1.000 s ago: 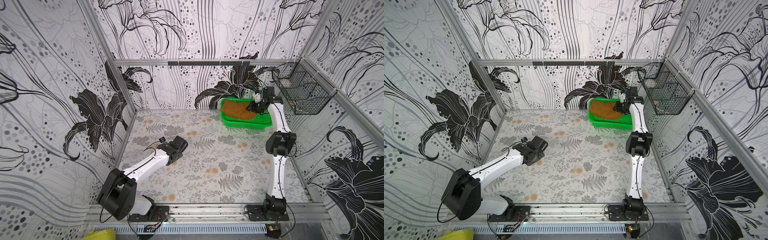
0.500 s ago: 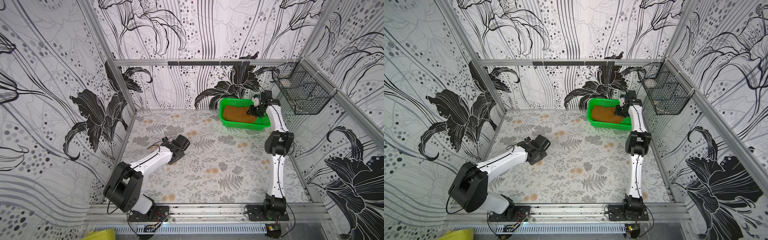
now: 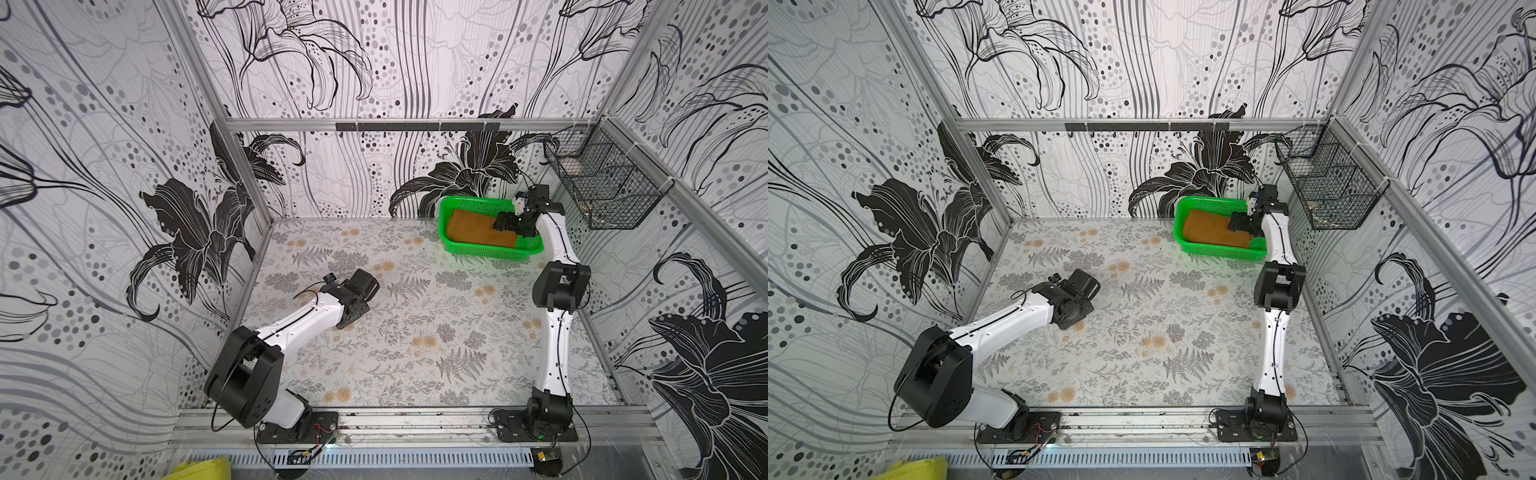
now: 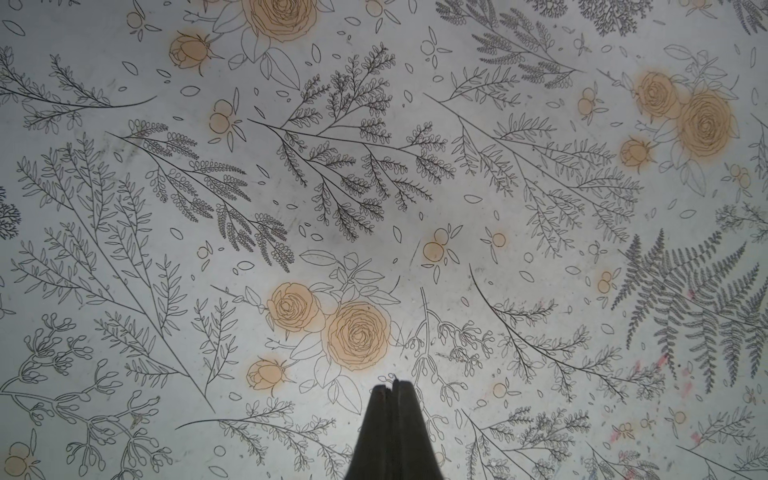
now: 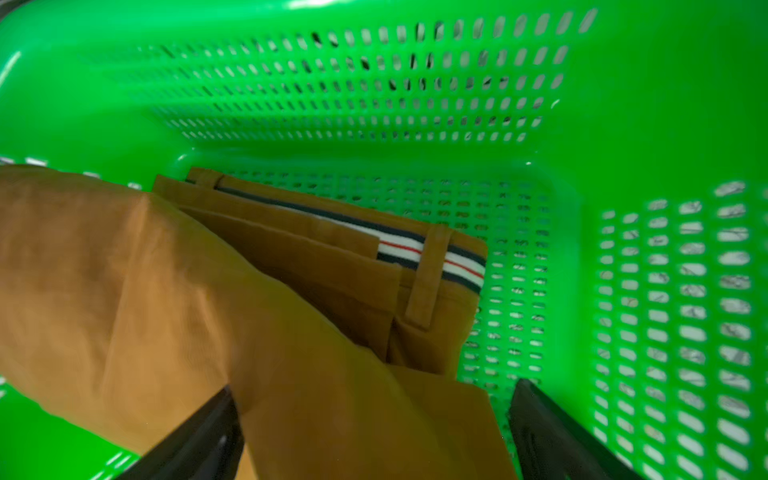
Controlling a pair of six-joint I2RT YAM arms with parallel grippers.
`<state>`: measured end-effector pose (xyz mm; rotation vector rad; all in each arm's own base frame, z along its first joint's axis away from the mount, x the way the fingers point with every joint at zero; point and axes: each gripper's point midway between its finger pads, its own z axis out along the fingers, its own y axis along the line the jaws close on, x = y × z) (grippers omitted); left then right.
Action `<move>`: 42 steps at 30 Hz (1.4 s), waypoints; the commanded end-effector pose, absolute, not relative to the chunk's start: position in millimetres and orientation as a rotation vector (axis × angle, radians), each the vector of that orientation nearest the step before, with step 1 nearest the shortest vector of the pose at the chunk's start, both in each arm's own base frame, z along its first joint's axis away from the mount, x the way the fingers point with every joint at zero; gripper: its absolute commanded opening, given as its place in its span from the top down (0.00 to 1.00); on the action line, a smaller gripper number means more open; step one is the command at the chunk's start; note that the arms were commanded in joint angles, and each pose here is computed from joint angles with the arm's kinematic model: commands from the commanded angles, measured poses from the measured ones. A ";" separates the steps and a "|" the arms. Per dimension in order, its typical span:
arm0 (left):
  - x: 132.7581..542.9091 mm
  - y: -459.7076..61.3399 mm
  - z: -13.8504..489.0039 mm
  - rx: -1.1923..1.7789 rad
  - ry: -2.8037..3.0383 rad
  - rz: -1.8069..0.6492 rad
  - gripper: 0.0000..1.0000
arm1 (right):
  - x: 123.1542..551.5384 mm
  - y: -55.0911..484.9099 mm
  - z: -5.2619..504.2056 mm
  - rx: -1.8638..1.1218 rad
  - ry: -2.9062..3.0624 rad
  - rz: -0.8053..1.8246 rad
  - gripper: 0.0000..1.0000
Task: Roll up the long pants
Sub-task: Place the long pant in the bin, then reset both arms
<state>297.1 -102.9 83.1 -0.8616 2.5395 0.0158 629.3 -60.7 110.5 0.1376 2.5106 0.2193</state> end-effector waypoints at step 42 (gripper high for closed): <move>348.0 -94.3 145.3 -0.840 2.292 -0.129 0.52 | 532.8 188.9 278.7 -0.399 2.053 0.703 0.01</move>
